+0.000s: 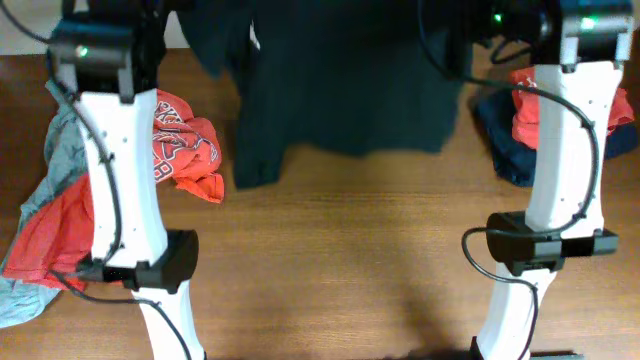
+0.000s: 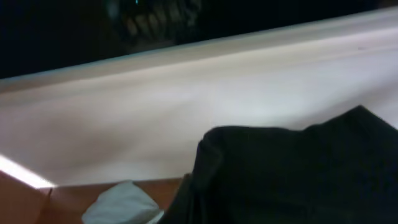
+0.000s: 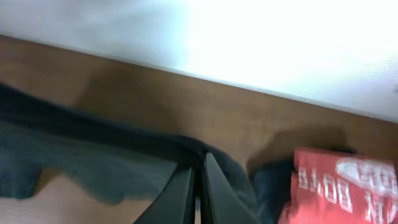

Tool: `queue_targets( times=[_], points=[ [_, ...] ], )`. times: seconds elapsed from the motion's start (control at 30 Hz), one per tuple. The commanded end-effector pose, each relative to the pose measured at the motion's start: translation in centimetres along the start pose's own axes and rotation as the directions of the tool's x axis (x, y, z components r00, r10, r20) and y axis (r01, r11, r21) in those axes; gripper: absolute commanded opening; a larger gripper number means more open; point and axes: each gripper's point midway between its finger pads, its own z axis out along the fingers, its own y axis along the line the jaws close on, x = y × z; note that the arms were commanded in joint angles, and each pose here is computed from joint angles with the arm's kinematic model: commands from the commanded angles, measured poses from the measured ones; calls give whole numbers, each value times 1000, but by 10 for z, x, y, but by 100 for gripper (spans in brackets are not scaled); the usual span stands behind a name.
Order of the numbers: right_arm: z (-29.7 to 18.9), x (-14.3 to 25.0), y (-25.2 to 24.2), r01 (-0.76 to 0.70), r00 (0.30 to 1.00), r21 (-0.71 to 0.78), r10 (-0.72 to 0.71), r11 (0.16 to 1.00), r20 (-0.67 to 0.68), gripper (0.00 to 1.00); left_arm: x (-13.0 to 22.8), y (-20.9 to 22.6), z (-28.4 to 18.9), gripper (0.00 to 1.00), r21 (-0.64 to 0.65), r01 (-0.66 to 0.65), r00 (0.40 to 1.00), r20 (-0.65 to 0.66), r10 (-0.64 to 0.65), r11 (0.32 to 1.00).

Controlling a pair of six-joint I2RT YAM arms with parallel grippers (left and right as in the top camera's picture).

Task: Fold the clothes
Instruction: 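Lift the black garment high with both grippers, stretching it apart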

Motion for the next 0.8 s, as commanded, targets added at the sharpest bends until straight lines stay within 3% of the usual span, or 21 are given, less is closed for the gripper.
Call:
queue_targets(
  times=[0.0, 0.1, 0.2, 0.4, 0.57, 0.77],
  points=[
    [-11, -21, -7, 25, 996, 35, -28, 999, 85, 4, -27, 23, -13, 0, -40, -18, 995, 99, 21, 999],
    [-11, -32, -10, 37, 990, 50, -43, 998, 131, 4, -33, 14, -16, 0, 17, -65, 990, 126, 62, 998],
    [-6, -25, -10, 34, 994, 43, -38, 998, 100, 4, -8, 11, -13, 0, 35, -86, 996, 28, 86, 996],
    [22, 38, -4, -17, 989, -6, 16, 1000, -150, 4, 71, -2, -5, 0, 100, -69, 958, -270, 94, 993],
    [39, 97, 11, -115, 927, -123, 62, 986, -370, 4, 120, -13, -1, 0, 138, -25, 892, -443, 84, 990],
    [32, 143, 12, -185, 833, -119, 91, 976, -546, 4, 162, -21, -9, 0, 140, 35, 799, -599, 57, 990]
  ],
)
